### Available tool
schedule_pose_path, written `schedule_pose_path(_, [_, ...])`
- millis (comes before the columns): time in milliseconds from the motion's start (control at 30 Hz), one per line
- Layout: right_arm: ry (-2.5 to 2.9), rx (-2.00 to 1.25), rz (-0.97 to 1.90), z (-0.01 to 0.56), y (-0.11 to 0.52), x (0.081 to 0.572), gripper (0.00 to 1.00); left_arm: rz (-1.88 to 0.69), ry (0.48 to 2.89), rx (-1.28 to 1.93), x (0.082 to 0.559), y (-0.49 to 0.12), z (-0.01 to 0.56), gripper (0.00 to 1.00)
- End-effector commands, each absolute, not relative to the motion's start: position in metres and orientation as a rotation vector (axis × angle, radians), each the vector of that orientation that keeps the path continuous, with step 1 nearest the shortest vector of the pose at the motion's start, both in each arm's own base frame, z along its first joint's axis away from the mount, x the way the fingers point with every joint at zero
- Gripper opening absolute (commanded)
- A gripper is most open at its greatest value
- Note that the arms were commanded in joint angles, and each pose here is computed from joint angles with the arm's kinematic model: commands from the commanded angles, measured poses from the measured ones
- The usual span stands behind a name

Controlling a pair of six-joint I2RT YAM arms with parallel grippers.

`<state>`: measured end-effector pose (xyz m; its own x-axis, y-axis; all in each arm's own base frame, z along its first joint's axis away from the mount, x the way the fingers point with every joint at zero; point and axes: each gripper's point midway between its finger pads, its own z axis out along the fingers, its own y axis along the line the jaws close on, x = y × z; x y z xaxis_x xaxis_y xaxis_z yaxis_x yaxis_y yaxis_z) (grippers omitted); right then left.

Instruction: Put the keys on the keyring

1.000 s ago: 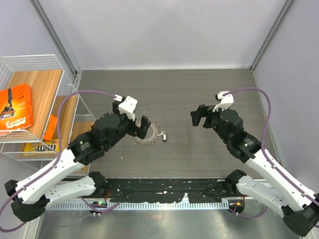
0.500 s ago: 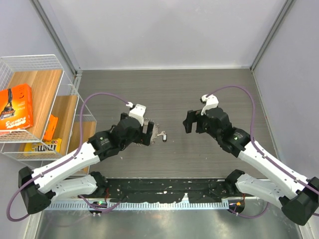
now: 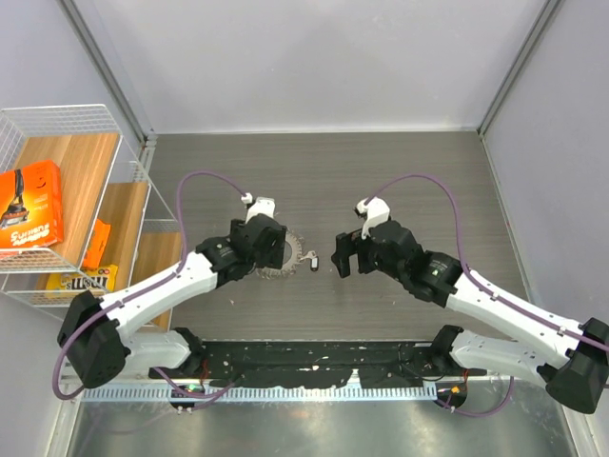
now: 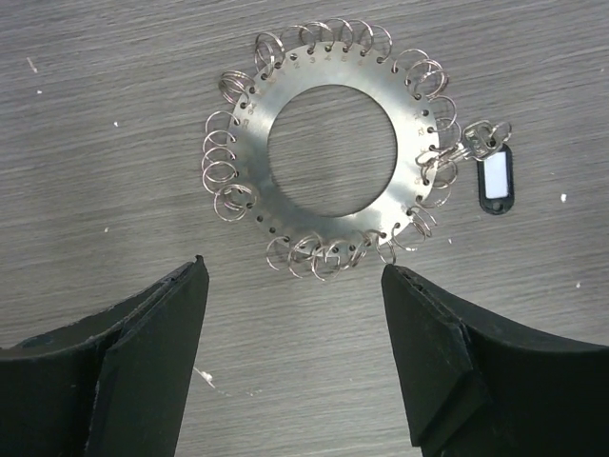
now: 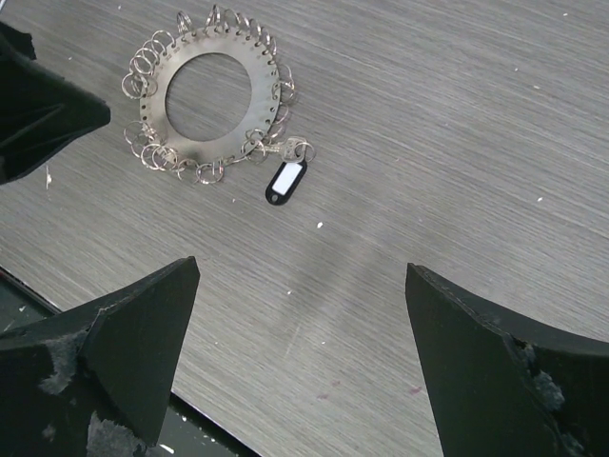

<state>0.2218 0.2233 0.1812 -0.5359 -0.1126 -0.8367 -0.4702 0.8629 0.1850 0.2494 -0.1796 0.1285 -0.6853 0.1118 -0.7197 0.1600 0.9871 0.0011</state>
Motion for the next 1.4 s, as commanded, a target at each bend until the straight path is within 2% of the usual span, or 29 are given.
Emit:
schedule_pose_path(0, [2.079,-0.410,0.551,0.189,0.231,0.218,0.97,-0.124,2.318,0.224,0.260,-0.193,0.126,0.77])
schedule_pose_path(167, [2.088,-0.429,0.542,0.184,0.231,0.215,0.97,-0.233,2.380,0.286,0.251,-0.212,0.109,0.63])
schedule_pose_path(233, [2.087,-0.427,0.542,0.183,0.231,0.216,0.97,-0.290,2.403,0.285,0.248,-0.224,0.106,0.60])
schedule_pose_path(933, [2.068,-0.411,0.593,0.181,0.228,0.207,0.97,-0.315,2.551,0.235,0.257,-0.270,0.075,0.52])
schedule_pose_path(1100, [2.075,-0.418,0.608,0.179,0.230,0.205,0.97,-0.291,2.560,0.244,0.261,-0.272,0.071,0.46])
schedule_pose_path(1367, [2.063,-0.424,0.626,0.181,0.231,0.203,0.97,-0.271,2.589,0.256,0.266,-0.279,0.061,0.46])
